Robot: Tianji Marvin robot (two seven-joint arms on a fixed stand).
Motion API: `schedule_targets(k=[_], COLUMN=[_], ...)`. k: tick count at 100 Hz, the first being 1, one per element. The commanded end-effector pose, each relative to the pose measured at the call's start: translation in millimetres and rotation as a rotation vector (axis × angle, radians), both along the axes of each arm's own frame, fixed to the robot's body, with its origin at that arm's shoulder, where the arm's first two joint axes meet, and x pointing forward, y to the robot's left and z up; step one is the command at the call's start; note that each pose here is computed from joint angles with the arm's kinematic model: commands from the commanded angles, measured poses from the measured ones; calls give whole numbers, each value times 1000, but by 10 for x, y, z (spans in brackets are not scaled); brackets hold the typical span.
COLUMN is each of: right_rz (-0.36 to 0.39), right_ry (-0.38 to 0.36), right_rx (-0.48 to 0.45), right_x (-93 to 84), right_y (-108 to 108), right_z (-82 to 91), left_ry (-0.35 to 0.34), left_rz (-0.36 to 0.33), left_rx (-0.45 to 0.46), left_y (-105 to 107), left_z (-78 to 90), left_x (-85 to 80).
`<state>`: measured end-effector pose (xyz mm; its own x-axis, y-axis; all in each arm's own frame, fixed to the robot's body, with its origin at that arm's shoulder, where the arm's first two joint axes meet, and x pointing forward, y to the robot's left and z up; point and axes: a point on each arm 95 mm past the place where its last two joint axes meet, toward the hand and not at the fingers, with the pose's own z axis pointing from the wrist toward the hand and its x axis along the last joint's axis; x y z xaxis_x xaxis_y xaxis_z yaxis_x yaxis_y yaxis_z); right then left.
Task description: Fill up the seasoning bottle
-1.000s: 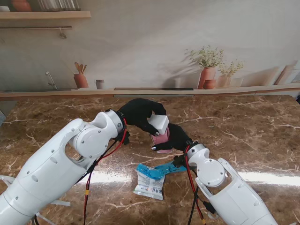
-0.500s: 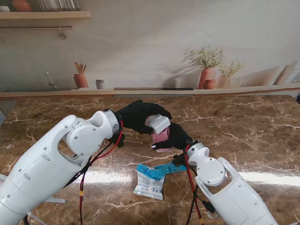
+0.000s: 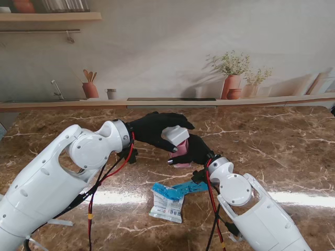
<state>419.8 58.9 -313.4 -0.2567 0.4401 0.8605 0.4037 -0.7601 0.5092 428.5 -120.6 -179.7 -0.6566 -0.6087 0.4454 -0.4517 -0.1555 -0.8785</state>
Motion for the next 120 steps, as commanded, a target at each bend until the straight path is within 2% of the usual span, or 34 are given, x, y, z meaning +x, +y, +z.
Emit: schedule_targets(k=[1,18,45,66,80,120], right_rz=[10,13,13,3,0,-31], right_ry=[9,10,-7,-20,-24,-2], right_rx=[12,23,50,58,57,45], right_x=[-14,-10,-32,-71,-94,-125], right_y=[27,37,45,6,-15,50], right_z=[24,48,113,155,169,188], left_ry=[5,50,-31,-62,-49,-28], left_rz=[-25,-77,-64,-63,-58,7], left_rx=[18,83,128,127,111,93], left_y=[26,32,-86,-206,-262,-339], left_z=[110,207,272,363,420,394], left_x=[13,22,50,34,42,179])
